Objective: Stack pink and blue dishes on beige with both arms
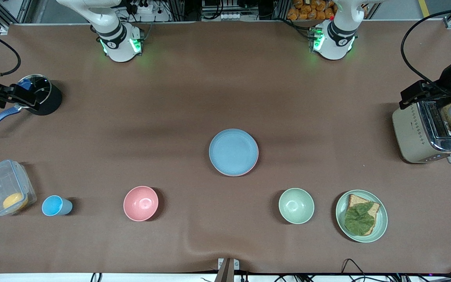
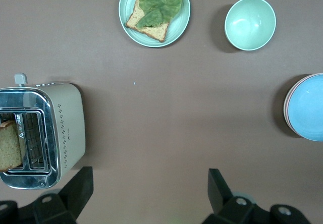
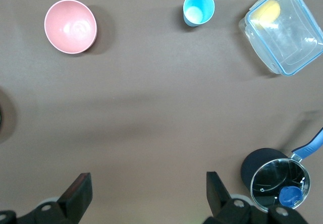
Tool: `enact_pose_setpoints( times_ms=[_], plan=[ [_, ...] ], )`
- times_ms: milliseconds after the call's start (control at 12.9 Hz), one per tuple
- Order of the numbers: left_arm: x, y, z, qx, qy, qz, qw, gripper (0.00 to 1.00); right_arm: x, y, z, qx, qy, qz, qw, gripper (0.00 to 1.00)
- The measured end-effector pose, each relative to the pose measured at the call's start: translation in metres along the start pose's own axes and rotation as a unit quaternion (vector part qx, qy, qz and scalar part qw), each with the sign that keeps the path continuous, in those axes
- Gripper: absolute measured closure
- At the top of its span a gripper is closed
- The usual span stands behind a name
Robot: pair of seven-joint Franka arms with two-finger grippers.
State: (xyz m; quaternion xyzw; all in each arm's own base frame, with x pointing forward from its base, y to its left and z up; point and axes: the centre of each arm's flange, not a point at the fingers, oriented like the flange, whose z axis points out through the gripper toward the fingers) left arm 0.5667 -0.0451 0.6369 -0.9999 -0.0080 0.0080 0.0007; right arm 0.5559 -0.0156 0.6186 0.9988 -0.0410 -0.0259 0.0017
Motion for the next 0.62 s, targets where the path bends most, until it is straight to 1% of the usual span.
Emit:
enact_pose_setpoints(
  times_ms=[622],
  plan=[
    [0.0001,-0.0001,0.0002,0.000,0.000,0.000,1.000,0.00,0.0002,0.0000,0.0003,0.000,0.000,0.000,1.000,0.00]
  ],
)
